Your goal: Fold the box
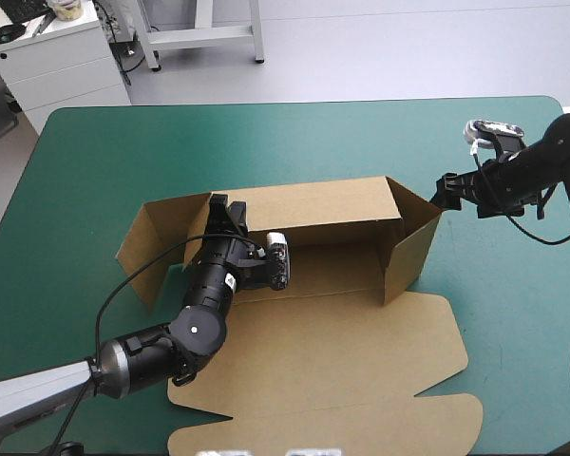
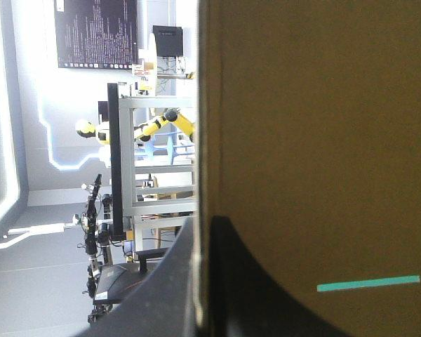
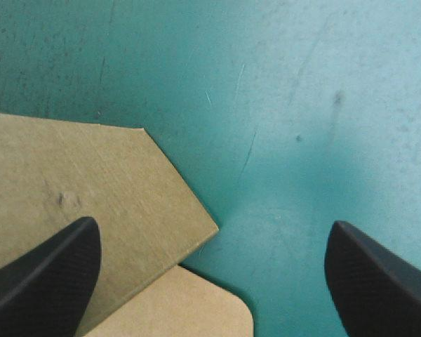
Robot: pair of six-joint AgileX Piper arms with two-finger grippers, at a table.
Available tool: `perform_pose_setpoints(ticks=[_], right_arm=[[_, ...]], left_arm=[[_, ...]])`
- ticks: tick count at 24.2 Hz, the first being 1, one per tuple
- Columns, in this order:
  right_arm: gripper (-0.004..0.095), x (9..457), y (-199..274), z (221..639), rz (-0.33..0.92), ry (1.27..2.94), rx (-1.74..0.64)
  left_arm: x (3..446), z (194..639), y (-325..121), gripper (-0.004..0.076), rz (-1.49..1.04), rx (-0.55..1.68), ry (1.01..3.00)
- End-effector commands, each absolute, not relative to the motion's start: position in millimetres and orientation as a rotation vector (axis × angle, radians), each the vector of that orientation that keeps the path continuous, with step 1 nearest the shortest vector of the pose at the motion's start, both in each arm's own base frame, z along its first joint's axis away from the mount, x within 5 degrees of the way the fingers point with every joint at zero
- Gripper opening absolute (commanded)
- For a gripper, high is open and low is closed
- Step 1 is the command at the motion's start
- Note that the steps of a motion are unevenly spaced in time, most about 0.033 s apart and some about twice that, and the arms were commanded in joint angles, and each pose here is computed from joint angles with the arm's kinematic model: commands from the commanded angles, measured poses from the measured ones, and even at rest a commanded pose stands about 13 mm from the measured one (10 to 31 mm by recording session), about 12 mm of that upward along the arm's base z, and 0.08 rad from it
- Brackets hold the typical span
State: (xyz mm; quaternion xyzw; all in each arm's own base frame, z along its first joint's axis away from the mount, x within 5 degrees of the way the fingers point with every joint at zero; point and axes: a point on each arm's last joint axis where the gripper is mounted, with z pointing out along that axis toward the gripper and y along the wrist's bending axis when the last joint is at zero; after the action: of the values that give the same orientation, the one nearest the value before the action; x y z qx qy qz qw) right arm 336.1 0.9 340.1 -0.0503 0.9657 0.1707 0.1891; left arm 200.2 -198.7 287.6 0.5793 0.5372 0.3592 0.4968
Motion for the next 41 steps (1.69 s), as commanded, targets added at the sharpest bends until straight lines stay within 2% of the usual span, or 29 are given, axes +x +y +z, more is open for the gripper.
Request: perform_pose_setpoints(ticks=[1, 7, 10, 17, 20, 23, 25, 29, 36, 41], right_arm=[[0.0786, 316, 4, 358, 0.496, 2.637, -0.171], [0.0786, 298, 9, 341, 0.524, 2.569, -0.231], [0.0785, 292, 14, 331, 0.543, 2.514, -0.359], [0.0786, 283, 23, 314, 0.664, 2.486, -0.522], [0.0785, 277, 31, 308, 0.732, 2.359, -0.577], [0.0785, 269, 32, 299, 0.704, 2.289, -0.590], [0.0786, 265, 30, 293, 0.622, 2.246, -0.599], [0.0786, 264, 34, 297, 0.626, 2.137, -0.654], [0.0785, 261, 57, 296, 0.645, 2.132, -0.732], [0.0762, 253, 70, 287, 0.563, 2.135, -0.695]], left_arm=[[199, 312, -200, -0.0010, 0.918, 1.334, 1.191], [199, 312, -200, -0.0010, 0.917, 1.335, 1.191], [199, 312, -200, -0.0010, 0.916, 1.336, 1.190], [199, 312, -200, -0.0010, 0.916, 1.336, 1.190], [199, 312, -200, -0.0010, 0.916, 1.336, 1.190], [199, 312, -200, -0.0010, 0.916, 1.336, 1.190], [199, 312, -200, -0.0010, 0.918, 1.339, 1.188], [199, 312, -200, -0.0010, 0.923, 1.342, 1.185], [199, 312, -200, -0.0010, 0.929, 1.348, 1.181], [199, 312, -200, -0.0010, 0.932, 1.348, 1.180]])
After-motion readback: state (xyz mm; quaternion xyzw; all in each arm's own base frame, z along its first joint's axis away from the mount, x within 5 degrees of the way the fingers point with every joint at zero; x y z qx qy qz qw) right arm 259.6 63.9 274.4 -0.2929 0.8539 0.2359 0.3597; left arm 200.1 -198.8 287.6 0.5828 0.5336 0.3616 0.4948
